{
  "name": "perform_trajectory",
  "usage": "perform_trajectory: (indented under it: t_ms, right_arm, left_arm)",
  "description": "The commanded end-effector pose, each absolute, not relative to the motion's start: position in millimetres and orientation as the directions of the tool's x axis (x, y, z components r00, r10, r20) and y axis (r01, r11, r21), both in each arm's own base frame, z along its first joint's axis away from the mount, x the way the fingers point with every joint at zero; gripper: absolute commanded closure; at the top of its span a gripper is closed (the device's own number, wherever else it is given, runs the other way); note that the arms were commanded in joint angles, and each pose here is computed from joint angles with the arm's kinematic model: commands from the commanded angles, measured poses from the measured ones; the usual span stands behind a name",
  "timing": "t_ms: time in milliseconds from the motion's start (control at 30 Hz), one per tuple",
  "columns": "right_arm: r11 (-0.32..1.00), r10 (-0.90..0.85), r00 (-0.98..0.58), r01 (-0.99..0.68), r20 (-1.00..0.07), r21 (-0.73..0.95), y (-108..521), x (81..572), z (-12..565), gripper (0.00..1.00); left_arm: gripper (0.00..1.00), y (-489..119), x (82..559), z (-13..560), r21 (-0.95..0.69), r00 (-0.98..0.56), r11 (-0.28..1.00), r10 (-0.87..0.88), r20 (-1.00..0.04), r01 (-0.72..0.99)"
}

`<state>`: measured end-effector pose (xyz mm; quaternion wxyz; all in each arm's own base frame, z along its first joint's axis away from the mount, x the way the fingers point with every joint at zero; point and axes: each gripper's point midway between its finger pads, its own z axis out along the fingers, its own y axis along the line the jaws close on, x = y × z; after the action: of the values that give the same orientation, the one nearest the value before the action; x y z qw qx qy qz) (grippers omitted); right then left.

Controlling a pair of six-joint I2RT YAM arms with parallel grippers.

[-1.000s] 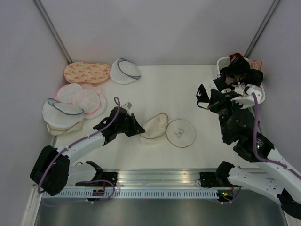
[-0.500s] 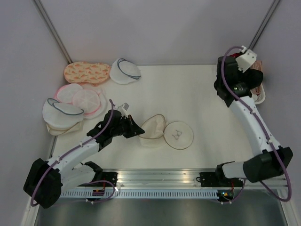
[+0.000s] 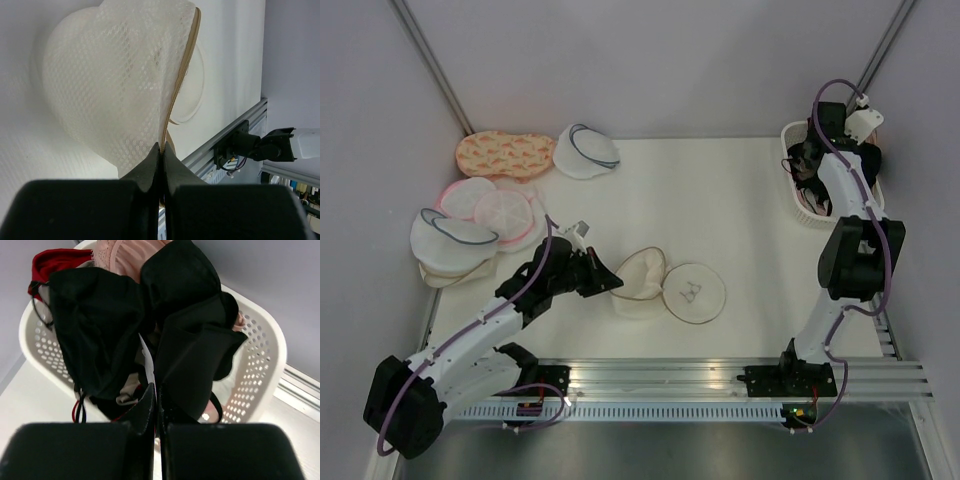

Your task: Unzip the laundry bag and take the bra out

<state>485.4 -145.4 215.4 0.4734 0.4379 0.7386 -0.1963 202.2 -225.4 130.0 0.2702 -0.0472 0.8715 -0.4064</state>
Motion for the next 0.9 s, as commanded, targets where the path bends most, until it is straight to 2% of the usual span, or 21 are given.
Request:
perform_trajectory:
  t_ms: [0, 233, 467, 600, 633, 667, 733, 767, 867]
  right_arm:
    - [0.518, 0.469, -0.126, 0.841, -0.874, 0.157, -161, 511, 220, 1.0]
    - [0.547, 0.501, -0.194, 0.826, -0.843, 0.135, -165, 557, 182, 1.0]
    - [0.578, 0.507, -0.268, 0.811, -0.819, 0.092, -163, 579, 139, 1.0]
    - [0.606, 0.52, -0.289, 0.788, -0.804, 0.108, -157, 584, 132, 0.98]
    - [0.62, 0.524, -0.296, 0.776, -0.799, 0.119, -154, 585, 134, 0.9]
    - [0.635, 0.53, -0.298, 0.76, -0.794, 0.139, -148, 583, 143, 0.6]
    - [0.644, 0.539, -0.278, 0.744, -0.795, 0.177, -143, 579, 159, 0.38]
    - [0.652, 0.541, -0.256, 0.73, -0.801, 0.207, -138, 571, 179, 0.24]
    - [0.673, 0.535, -0.248, 0.703, -0.808, 0.23, -121, 554, 213, 0.14]
  left_arm:
    - [0.98, -220, 205, 145, -0.728, -0.828, 0.672, -0.326, -0.456, 0.136]
    - [0.98, -212, 207, 162, -0.704, -0.806, 0.696, -0.332, -0.49, 0.141]
    - [0.98, -209, 207, 166, -0.702, -0.802, 0.7, -0.343, -0.49, 0.129]
    - [0.98, -208, 205, 167, -0.706, -0.801, 0.697, -0.348, -0.487, 0.126]
    - [0.98, -208, 205, 167, -0.707, -0.8, 0.696, -0.349, -0.488, 0.128]
    - [0.98, -208, 205, 165, -0.705, -0.802, 0.698, -0.349, -0.485, 0.122]
    - [0.98, -207, 205, 164, -0.703, -0.802, 0.701, -0.348, -0.485, 0.121]
    - [0.98, -207, 205, 163, -0.701, -0.8, 0.703, -0.351, -0.487, 0.119]
    - [0.98, -206, 206, 161, -0.696, -0.799, 0.709, -0.351, -0.488, 0.114]
